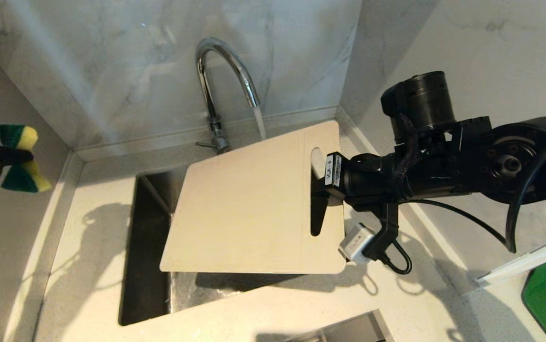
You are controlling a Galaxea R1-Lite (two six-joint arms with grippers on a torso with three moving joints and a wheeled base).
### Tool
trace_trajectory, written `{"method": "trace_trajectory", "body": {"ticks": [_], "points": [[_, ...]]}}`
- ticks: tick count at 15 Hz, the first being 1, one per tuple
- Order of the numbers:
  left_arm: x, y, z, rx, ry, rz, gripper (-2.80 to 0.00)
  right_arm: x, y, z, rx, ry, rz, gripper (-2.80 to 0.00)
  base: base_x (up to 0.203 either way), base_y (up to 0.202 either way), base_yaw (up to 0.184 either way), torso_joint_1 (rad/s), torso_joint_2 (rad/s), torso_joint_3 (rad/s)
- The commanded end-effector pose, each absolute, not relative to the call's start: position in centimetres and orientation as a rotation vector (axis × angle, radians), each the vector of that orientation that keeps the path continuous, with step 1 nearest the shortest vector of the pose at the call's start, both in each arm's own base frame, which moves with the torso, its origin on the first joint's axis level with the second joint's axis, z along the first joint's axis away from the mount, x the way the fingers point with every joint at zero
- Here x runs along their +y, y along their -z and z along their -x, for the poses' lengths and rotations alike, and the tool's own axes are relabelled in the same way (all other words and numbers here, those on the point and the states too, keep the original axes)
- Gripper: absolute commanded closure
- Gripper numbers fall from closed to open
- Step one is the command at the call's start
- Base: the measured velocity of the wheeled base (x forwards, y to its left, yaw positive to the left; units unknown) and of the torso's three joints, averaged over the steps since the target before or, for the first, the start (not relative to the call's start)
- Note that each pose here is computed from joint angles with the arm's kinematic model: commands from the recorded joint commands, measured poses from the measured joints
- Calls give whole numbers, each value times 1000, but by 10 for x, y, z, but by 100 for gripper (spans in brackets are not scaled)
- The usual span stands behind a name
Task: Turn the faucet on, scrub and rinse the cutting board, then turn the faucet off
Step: Scrub the cutting board underwater
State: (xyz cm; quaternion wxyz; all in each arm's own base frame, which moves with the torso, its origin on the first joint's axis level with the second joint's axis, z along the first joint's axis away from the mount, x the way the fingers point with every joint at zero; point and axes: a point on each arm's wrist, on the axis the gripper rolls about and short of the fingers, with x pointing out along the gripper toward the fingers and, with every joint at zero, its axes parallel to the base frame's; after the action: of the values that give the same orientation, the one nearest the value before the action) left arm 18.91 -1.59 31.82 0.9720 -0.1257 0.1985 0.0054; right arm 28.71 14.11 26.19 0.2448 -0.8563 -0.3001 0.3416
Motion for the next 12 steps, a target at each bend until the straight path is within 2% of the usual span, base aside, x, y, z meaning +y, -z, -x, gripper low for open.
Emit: {"method": "trace_trajectory", "body": {"ticks": [1,8,12], "points": [[-42,-316,-194,444,92,300,0,143,-258,-290,-827,-945,2345,0,0,0,0,0,0,0],[-128,-316,-201,554,397,484,0,152,-252,-282,-870,-985,2338,0,0,0,0,0,0,0],[-182,-317,-212,620,514,524,0,160,-249,-272,-915,-1012,2331,0,0,0,0,0,0,0]]}}
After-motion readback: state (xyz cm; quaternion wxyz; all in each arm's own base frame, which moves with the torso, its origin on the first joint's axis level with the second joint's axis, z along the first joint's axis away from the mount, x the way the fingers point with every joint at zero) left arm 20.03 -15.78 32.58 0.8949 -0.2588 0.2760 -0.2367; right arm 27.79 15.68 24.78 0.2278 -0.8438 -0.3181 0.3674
